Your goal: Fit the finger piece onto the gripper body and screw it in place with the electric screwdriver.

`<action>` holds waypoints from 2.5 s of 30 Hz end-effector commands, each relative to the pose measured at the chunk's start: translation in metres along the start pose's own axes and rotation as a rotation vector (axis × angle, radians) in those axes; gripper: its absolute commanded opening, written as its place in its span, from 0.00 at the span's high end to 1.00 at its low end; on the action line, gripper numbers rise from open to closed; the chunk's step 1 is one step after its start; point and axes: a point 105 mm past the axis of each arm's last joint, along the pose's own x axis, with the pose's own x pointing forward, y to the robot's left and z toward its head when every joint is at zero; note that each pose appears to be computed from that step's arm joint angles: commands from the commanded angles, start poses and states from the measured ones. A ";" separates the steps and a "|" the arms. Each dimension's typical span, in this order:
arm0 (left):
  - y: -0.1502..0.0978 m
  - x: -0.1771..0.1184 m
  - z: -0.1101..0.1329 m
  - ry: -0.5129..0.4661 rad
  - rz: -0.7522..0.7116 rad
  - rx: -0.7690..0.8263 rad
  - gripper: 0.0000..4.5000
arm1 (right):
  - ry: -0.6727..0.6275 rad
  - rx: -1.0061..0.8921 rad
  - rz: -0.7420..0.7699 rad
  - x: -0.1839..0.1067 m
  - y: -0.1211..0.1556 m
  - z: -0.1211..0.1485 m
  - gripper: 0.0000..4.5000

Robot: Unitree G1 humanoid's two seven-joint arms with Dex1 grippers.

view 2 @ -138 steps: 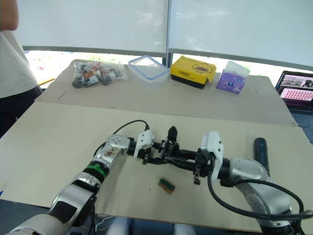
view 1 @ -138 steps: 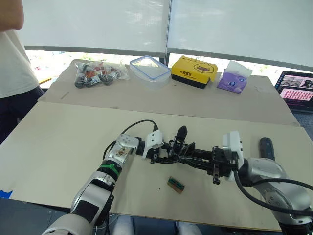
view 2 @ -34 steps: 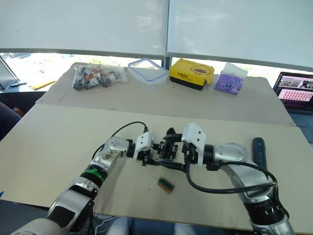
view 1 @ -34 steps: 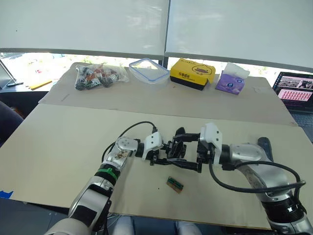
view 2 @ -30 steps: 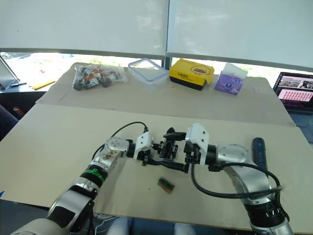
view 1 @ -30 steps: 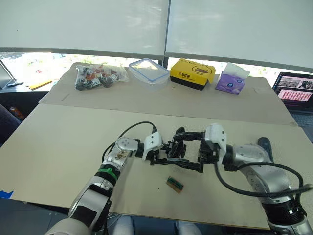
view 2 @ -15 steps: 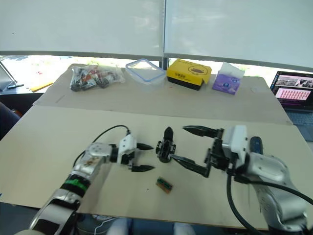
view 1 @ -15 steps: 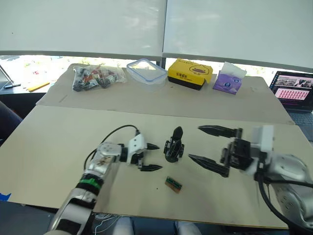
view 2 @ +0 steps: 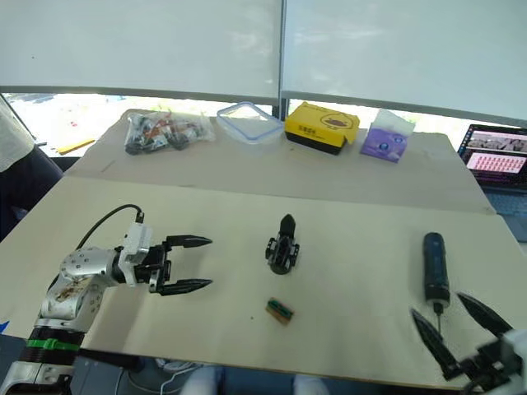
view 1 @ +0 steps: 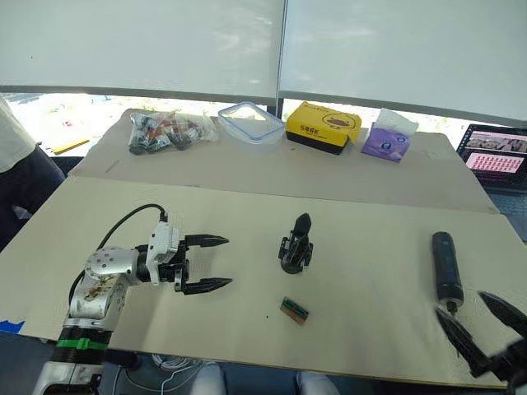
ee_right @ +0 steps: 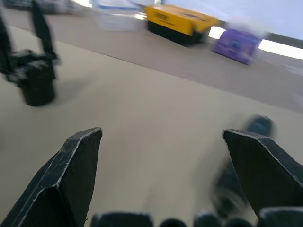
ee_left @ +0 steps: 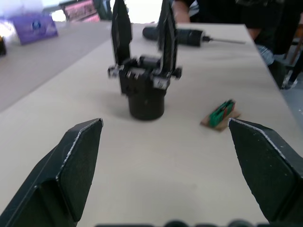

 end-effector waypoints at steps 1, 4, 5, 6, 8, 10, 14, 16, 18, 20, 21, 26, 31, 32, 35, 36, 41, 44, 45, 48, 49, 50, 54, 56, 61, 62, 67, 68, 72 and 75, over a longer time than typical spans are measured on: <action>-0.001 0.000 0.016 -0.043 -0.002 0.043 0.01 | 0.015 -0.032 -0.112 -0.015 -0.007 -0.002 0.00; -0.001 0.003 0.023 -0.072 -0.006 0.056 0.01 | 0.052 -0.031 -0.201 -0.002 -0.018 0.001 0.00; -0.001 0.004 0.025 -0.080 -0.008 0.055 0.01 | 0.074 -0.027 -0.228 0.002 -0.022 0.002 0.00; -0.001 0.006 0.028 -0.092 -0.015 0.057 0.01 | 0.114 0.005 -0.235 0.010 -0.027 0.002 0.00; -0.002 0.011 0.037 -0.118 -0.039 0.068 0.01 | 0.203 0.082 -0.217 0.030 -0.034 0.003 0.00; -0.004 0.015 0.044 -0.134 -0.059 0.074 0.01 | 0.319 0.131 -0.200 0.041 -0.039 -0.002 0.00; -0.010 0.021 0.055 -0.154 -0.095 0.075 0.01 | 0.538 0.255 -0.158 0.062 -0.049 -0.011 0.00; -0.012 0.023 0.057 -0.153 -0.104 0.072 0.01 | 0.587 0.277 -0.167 0.073 -0.055 -0.012 0.00; -0.014 0.023 0.058 -0.150 -0.108 0.074 0.01 | 0.618 0.277 -0.180 0.089 -0.062 -0.012 0.00; -0.015 0.024 0.059 -0.148 -0.104 0.080 0.01 | 0.624 0.266 -0.193 0.099 -0.067 -0.011 0.00; -0.016 0.024 0.059 -0.144 -0.104 0.081 0.01 | 0.636 0.260 -0.195 0.105 -0.069 -0.011 0.00; -0.018 0.022 0.059 -0.135 -0.100 0.084 0.01 | 0.708 0.268 -0.214 0.123 -0.073 -0.021 0.00; -0.020 0.021 0.062 -0.131 -0.102 0.100 0.01 | 0.785 0.237 -0.272 0.127 -0.084 -0.034 0.00; -0.020 0.021 0.063 -0.131 -0.102 0.101 0.01 | 0.792 0.232 -0.276 0.127 -0.085 -0.036 0.00; -0.020 0.021 0.063 -0.130 -0.107 0.104 0.00 | 0.806 0.264 -0.255 0.130 -0.082 -0.040 0.18; -0.020 0.021 0.063 -0.132 -0.107 0.103 0.00 | 0.805 0.279 -0.248 0.131 -0.081 -0.040 0.25; -0.021 0.022 0.062 -0.137 -0.107 0.094 0.00 | 0.659 0.248 -0.215 0.143 -0.082 -0.018 0.56; -0.023 0.020 0.059 -0.133 -0.103 0.077 0.00 | 0.565 0.254 -0.087 0.142 -0.064 0.008 0.56; -0.024 0.019 0.057 -0.128 -0.103 0.067 0.00 | 0.536 0.246 -0.013 0.140 -0.051 0.017 0.56; -0.024 0.018 0.053 -0.120 -0.103 0.059 0.00 | 0.517 0.152 0.170 0.133 -0.016 0.033 0.56; -0.021 0.018 0.052 -0.118 -0.098 0.062 0.00 | 0.534 0.085 0.228 0.130 -0.005 0.034 0.56; -0.018 0.018 0.052 -0.118 -0.093 0.064 0.00 | 0.546 0.026 0.279 0.127 0.005 0.034 0.56; -0.016 0.018 0.047 -0.113 -0.093 0.056 0.00 | 0.586 -0.132 0.462 0.118 0.042 0.026 0.56; -0.017 0.018 0.045 -0.107 -0.098 0.052 0.00 | 0.595 -0.150 0.490 0.118 0.051 0.019 0.56; -0.017 0.019 0.045 -0.105 -0.099 0.053 0.00 | 0.641 -0.179 0.492 0.121 0.054 0.004 0.56; -0.017 0.019 0.045 -0.104 -0.100 0.054 0.00 | 0.651 -0.171 0.492 0.122 0.054 0.002 0.56; -0.018 0.021 0.045 -0.103 -0.100 0.058 0.00 | 0.707 -0.136 0.532 0.123 0.057 -0.006 0.56; -0.019 0.022 0.045 -0.104 -0.101 0.059 0.00 | 0.720 -0.121 0.539 0.123 0.057 -0.007 0.45; -0.019 0.022 0.045 -0.099 -0.102 0.060 0.00 | 0.761 -0.123 0.561 0.122 0.054 -0.006 0.11; -0.019 0.022 0.044 -0.090 -0.102 0.058 0.00 | 0.774 -0.136 0.569 0.124 0.051 0.003 0.00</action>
